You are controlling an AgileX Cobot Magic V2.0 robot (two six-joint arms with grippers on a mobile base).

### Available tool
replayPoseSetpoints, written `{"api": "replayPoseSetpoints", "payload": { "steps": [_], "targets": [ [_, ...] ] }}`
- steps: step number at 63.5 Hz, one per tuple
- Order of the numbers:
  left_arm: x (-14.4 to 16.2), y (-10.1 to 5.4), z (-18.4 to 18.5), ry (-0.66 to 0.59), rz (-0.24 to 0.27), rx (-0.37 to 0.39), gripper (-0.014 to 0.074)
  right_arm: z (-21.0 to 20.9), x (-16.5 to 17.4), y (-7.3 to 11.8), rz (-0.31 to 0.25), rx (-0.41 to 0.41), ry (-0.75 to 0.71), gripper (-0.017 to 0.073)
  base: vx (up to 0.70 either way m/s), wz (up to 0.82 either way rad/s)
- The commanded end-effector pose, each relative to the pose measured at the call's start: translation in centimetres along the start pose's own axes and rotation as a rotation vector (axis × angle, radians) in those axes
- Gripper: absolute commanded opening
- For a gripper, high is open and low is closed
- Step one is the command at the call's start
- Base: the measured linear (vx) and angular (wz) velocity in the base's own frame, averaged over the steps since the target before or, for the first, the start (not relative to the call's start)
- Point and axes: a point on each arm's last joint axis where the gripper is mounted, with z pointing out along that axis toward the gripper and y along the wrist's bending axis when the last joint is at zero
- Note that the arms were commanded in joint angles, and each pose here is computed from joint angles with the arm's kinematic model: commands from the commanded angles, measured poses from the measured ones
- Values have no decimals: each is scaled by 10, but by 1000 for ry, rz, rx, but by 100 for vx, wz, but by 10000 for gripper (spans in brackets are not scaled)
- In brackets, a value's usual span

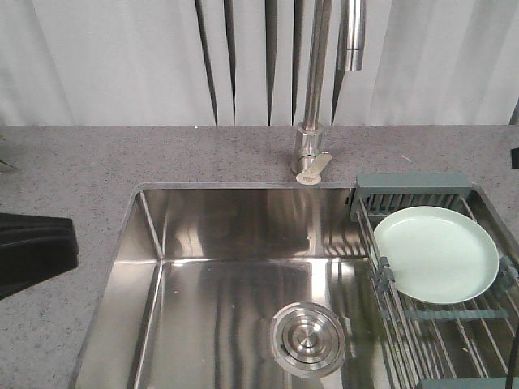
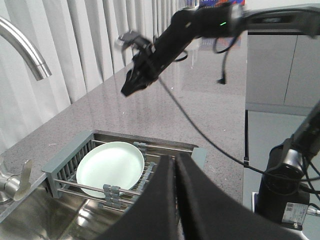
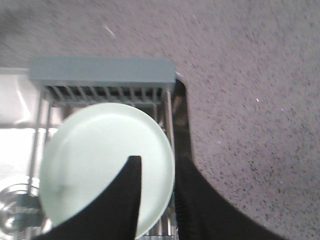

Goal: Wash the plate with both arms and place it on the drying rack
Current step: 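Lift the right gripper away from the plate on the rack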

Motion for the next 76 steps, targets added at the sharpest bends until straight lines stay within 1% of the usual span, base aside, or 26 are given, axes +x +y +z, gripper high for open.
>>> {"api": "replayPoseSetpoints", "payload": {
  "steps": [1, 5, 10, 17, 24, 31, 40, 43, 51, 61, 68, 70, 76],
  "targets": [
    [-8, 1, -1, -20, 23, -34, -6, -61, -8, 18, -65, -87, -192, -14, 0, 0],
    [-8, 1, -1, -20, 23, -34, -6, -93, -2, 31, -119, -162, -255, -8, 0, 0],
    [-8, 1, -1, -20, 23, -34, -6, -125, 8, 45, -186, -231, -322, -8, 0, 0],
    [-8, 1, -1, -22, 21, -34, -6, -155, 35, 61, -226, -291, -435, -6, 0, 0],
    [-8, 1, -1, -25, 20, -32, -6, -151, 77, 71, -242, -334, -439, -4, 0, 0],
    [-8, 1, -1, -26, 19, -32, -6, -133, 115, 76, -259, -344, -418, -4, 0, 0],
    [-9, 3, -1, -32, 18, -46, -6, -107, 154, 84, -335, -419, -353, -4, 0, 0],
    [-9, 3, -1, -34, 18, -51, -6, -103, 162, 85, -354, -427, -355, -4, 0, 0],
    [-9, 4, -1, -39, 18, -61, -6, -98, 174, 85, -348, -409, -383, -4, 0, 0],
    [-10, 5, -1, -43, 18, -72, -6, -88, 190, 86, -342, -414, -352, -4, 0, 0],
    [-11, 8, -2, -55, 16, -100, -6, -84, 193, 84, -329, -392, -369, -4, 0, 0],
    [-11, 9, -2, -61, 12, -111, -6, -85, 193, 84, -326, -384, -380, -4, 0, 0],
    [-16, 13, -3, -112, -26, -155, -6, -85, 193, 83, -325, -381, -384, -4, 0, 0]
  ]
}}
